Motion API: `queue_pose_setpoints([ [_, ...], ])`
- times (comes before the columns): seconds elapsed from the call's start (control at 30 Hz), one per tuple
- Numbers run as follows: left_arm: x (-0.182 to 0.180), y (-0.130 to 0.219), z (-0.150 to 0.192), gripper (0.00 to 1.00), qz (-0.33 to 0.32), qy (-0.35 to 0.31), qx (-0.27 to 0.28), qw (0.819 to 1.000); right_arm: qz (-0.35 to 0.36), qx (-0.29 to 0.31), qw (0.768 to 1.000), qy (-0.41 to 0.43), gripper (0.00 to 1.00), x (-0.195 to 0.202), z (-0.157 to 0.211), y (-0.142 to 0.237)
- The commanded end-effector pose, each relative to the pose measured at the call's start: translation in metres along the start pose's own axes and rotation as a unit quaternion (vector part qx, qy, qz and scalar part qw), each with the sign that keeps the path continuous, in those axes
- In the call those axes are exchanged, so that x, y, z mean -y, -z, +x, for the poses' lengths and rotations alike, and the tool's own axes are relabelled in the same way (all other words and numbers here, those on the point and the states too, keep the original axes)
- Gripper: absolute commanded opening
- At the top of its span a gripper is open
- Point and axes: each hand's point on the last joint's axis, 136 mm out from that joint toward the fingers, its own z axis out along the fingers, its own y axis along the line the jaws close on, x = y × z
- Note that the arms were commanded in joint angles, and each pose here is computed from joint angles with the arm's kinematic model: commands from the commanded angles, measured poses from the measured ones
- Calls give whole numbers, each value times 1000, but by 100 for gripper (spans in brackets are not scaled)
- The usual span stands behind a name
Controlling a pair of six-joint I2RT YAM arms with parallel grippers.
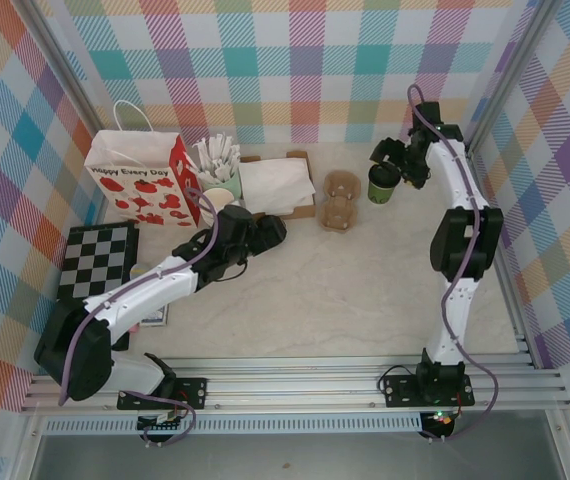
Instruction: Pack the takeout coffee
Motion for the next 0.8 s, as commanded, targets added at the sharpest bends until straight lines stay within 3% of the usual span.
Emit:
queue_pose_setpoints([
  [0.0, -14, 6, -12, 100, -7, 25, 48, 998, -14, 47, 998, 27, 100, -12, 11, 44],
  [0.13, -15, 8, -19, 100, 9, 22, 79, 997, -18, 49, 997, 50, 100, -17, 58, 43],
  [0.3, -57, 17, -26, 100, -96, 51, 111, 988, -23, 32, 994, 97, 92, -30, 117, 22],
  [0.37, -65, 16, -24, 100, -110, 65, 109, 986, -15, 27, 994, 104, 87, -32, 128, 10],
  [0.53, -54, 2, -16, 100, -86, 76, 66, 991, 27, 16, 994, 105, 76, -31, 134, -26],
  [0.77, -39, -3, -15, 100, -57, 82, 52, 994, 66, 18, 991, 116, 60, -24, 128, -60],
])
